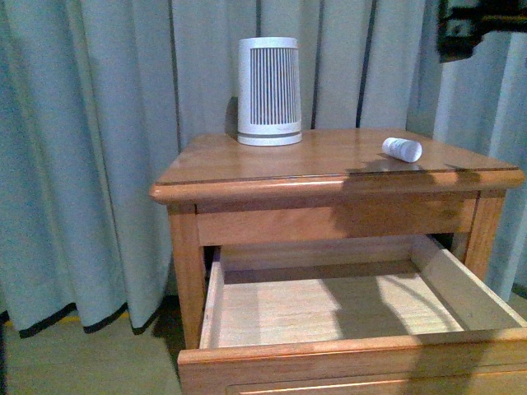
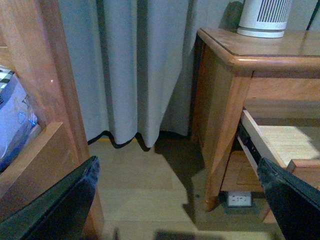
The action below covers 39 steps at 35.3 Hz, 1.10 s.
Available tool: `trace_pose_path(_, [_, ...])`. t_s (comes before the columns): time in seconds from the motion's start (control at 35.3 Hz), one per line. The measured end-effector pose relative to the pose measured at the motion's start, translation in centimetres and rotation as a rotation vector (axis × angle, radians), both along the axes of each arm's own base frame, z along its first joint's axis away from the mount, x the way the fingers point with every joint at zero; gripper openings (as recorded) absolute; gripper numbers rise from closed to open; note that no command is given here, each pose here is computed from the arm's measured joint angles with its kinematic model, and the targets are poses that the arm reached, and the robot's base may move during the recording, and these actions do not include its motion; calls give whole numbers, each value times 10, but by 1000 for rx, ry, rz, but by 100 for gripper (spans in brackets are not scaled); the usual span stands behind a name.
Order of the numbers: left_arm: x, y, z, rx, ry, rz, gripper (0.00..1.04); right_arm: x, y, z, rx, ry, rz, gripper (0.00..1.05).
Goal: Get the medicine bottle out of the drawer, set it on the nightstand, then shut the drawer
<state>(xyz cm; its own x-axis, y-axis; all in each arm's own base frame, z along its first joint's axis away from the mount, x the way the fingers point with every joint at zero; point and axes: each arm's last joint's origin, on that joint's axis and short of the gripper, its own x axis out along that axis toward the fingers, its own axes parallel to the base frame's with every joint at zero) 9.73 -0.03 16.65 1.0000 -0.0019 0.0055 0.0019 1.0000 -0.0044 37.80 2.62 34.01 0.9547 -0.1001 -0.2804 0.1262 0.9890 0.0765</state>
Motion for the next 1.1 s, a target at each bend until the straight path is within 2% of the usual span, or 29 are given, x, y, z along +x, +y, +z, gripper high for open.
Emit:
trace_pose_path(0.06, [0,0,0,0,0,0,98,-39,-7,-7,51,10,-2,98])
trace_pose_path(0.2, [0,0,0,0,0,0,98,-123,-12,-60,113,132,23,98])
trace_pose_path(0.37, [0,0,0,0,0,0,98,-171,-6,-115,127,254,53,98])
trace_pose_path(0.51, [0,0,0,0,0,0,98,-185,1,-161,137,362,88,98])
trace_pose_path(0.59, [0,0,0,0,0,0,98,-181,6,-188,140,389,114,98])
trace_pose_path(0.74, [0,0,0,0,0,0,98,-155,12,-214,119,370,120,98])
trace_pose_path(1.1, [0,0,0,0,0,0,98,-68,19,-247,0,295,142,98])
